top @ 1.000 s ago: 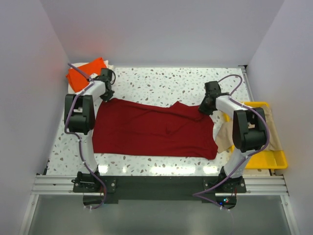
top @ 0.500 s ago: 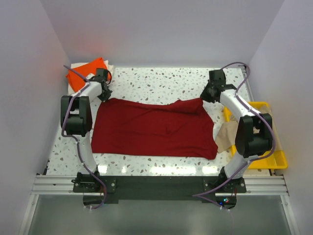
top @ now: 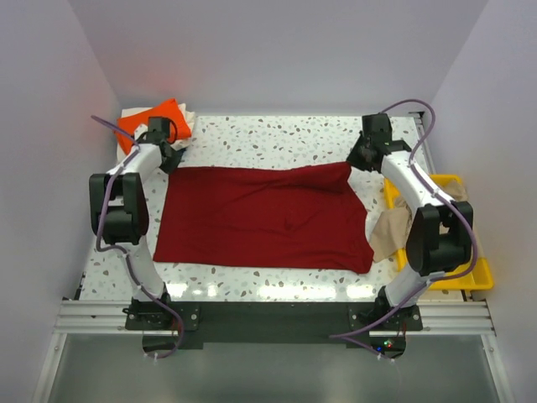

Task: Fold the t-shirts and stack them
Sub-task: Fold the tshirt

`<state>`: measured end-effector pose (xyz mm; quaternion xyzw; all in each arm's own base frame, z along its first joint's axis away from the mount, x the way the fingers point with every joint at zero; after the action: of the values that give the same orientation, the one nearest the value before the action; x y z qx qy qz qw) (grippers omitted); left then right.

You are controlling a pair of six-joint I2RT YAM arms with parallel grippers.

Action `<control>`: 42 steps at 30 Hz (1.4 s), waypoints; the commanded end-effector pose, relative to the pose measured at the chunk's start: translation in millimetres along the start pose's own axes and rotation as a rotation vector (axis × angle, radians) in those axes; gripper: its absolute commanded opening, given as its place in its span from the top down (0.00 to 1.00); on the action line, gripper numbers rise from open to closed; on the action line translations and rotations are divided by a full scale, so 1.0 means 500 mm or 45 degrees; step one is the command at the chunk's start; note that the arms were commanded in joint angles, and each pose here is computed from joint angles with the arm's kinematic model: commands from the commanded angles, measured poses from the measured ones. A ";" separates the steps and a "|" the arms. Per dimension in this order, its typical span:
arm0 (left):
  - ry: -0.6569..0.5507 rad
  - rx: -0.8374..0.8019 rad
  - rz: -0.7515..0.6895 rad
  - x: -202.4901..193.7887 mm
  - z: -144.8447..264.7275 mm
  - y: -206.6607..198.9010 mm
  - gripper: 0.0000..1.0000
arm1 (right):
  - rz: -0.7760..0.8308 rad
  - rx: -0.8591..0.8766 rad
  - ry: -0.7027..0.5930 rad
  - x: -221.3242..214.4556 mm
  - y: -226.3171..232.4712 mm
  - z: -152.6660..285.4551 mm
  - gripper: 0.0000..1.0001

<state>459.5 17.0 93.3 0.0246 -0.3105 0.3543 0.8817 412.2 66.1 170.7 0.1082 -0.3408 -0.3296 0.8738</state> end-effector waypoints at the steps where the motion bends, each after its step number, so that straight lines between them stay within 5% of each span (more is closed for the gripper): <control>1: -0.092 -0.071 0.029 0.048 0.043 0.009 1.00 | 0.008 0.047 -0.145 0.062 0.018 0.081 1.00; 15: -0.049 -0.117 0.089 -0.007 0.095 0.082 1.00 | -0.012 0.063 -0.096 -0.002 -0.049 0.155 1.00; 42: -0.046 -0.152 0.097 -0.097 0.165 0.191 1.00 | 0.031 0.047 0.132 -0.141 -0.148 0.149 1.00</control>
<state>328.5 33.8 109.9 -0.0283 -0.3246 0.3773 0.8669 289.5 59.3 153.0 0.1285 -0.2897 -0.3142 0.8949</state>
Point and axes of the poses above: each gripper's point midway between its finger pads, its own z axis back along the fingers, its own y axis along the line the jaws close on, x = y × z, the point moved 4 cm from there along z, back along the fingers, and after that the axes turned 11 degrees about -z, right-handed, at the moved point
